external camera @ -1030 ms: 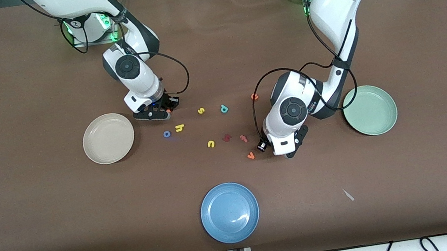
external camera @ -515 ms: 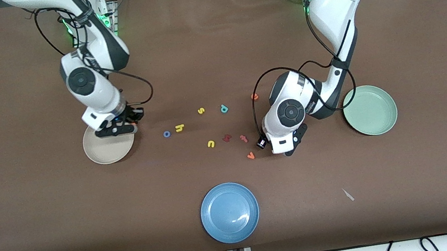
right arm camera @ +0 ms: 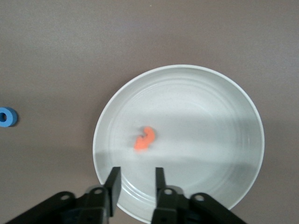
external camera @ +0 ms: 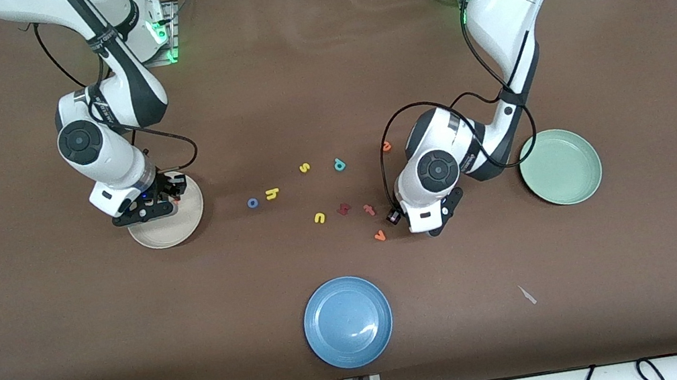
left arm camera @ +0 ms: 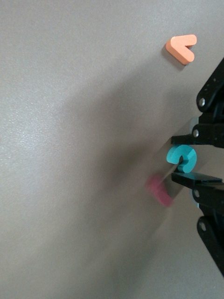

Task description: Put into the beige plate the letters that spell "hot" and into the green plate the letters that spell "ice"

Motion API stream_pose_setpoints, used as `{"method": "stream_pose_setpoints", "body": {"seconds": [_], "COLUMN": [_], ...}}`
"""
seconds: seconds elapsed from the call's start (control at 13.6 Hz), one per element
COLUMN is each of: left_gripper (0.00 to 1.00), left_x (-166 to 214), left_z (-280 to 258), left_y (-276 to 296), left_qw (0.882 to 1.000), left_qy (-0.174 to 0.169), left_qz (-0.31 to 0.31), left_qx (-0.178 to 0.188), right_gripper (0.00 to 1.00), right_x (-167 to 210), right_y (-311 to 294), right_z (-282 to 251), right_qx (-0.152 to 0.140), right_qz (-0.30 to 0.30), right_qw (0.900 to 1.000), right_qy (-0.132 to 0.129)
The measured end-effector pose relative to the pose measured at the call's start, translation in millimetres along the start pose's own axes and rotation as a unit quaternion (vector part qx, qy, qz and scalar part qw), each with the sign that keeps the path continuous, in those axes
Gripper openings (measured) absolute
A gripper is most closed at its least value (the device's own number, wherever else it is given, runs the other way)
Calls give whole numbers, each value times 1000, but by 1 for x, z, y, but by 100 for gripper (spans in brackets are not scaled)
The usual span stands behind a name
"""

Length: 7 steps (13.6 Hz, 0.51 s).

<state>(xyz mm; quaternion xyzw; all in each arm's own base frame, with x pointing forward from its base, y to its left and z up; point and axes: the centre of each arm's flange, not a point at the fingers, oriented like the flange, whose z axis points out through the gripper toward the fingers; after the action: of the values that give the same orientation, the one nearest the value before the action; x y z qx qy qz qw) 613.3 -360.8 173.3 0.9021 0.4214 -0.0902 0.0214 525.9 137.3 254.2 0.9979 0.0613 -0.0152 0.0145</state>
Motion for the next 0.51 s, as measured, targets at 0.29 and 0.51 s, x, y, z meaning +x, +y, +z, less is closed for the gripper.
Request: {"method": "stream_pose_setpoints", "body": {"seconds": [0.29, 0.51], "left_gripper": [25, 25], "left_x": [0, 9], "left_z": [0, -16], "left_y": [0, -3], "left_qw": [1000, 1000], "left_qy": [0, -1], "left_qz": [0, 20], "left_qx": [0, 15], "right_gripper": [64, 64], "right_x": [0, 9], "right_y": [-1, -5], "right_z": [0, -3], "right_qx": [0, 2], "right_qz": [0, 7], "right_qw": [1000, 1000], "right_qy": [0, 7]}}
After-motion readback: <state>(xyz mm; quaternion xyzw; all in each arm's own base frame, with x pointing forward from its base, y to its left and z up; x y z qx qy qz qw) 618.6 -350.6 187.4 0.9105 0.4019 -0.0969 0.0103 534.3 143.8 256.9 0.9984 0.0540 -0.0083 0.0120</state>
